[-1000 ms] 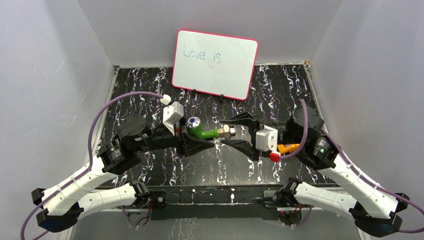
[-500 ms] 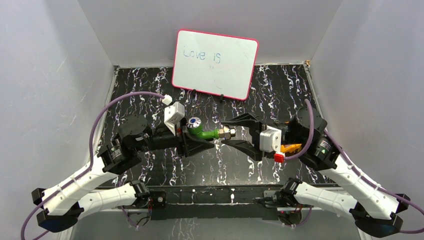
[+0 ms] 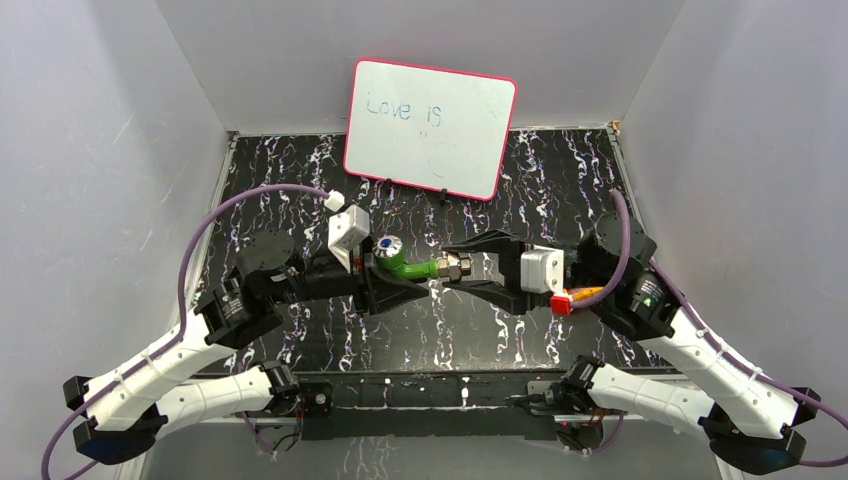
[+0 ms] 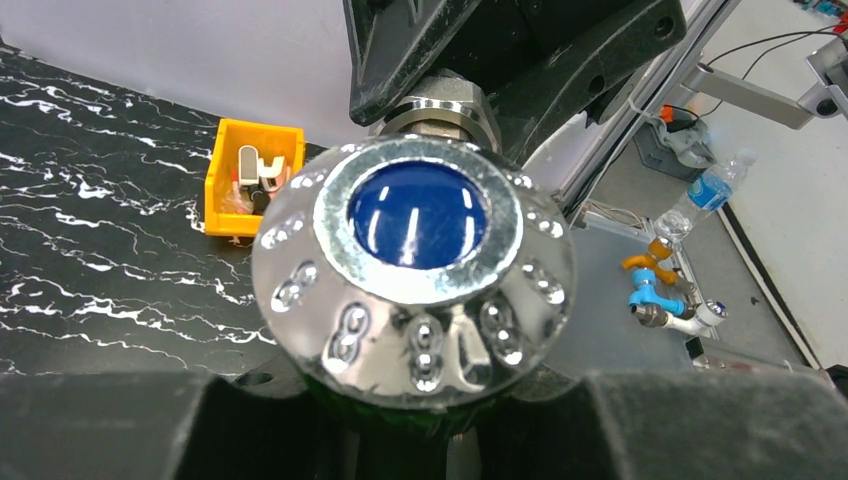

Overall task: Install the water faucets
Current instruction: Screw the water faucet onto the adaptor.

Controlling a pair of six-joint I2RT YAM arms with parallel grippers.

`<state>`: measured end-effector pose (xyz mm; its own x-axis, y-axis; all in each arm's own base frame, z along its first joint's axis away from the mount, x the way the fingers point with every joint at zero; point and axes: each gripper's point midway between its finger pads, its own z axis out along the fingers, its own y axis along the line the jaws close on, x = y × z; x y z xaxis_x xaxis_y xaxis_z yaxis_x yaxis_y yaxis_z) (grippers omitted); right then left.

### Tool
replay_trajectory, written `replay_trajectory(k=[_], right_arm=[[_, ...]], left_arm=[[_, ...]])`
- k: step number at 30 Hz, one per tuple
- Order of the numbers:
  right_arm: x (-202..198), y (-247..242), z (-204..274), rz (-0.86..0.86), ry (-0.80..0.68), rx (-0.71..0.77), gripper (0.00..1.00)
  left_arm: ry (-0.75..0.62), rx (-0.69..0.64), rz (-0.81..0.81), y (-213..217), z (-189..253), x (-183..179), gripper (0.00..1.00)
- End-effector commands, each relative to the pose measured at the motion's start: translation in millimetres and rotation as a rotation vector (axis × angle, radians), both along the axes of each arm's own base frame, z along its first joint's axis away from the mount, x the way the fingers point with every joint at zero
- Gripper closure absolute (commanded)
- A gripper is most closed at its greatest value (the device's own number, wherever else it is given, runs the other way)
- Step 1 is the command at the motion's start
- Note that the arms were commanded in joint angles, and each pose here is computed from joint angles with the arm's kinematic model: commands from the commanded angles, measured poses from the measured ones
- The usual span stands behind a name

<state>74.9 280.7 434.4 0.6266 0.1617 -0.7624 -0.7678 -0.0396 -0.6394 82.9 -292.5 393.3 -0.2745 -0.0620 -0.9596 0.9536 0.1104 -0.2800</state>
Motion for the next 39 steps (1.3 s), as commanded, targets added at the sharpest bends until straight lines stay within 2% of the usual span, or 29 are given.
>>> replay_trajectory(k=[1, 3, 12, 23, 29, 32, 36, 39], right_arm=[[0, -3, 24, -0.017, 0.110, 0.090, 0.87], [3, -2, 25, -0.031, 0.199, 0.108, 0.93], [4, 7, 21, -0.024, 0.603, 0.079, 1.00], [10, 15, 20, -0.048, 0.996, 0.071, 1.00], [19, 18, 18, -0.107, 1.120, 0.063, 1.00], [23, 15, 23, -0.120, 1.116, 0.098, 0.86], [19, 8, 42, -0.078, 1.029, 0.181, 0.53], [12, 1, 59, -0.022, 0.938, 0.255, 0.34]], left_arm=[[-0.112, -0.090, -0.031, 6, 33, -8, 1.00], [-0.147, -0.100, -0.040, 6, 35, -9, 1.00], [-0.348, -0.125, -0.041, 9, 50, -8, 1.00], [-0.725, -0.118, 0.042, 18, 62, 8, 1.00], [-0.806, -0.109, 0.079, 22, 64, 13, 1.00], [-0.806, -0.109, 0.084, 23, 64, 14, 1.00], [-0.788, -0.107, 0.093, 24, 61, 14, 1.00], [-0.756, -0.109, 0.109, 26, 61, 16, 1.00]])
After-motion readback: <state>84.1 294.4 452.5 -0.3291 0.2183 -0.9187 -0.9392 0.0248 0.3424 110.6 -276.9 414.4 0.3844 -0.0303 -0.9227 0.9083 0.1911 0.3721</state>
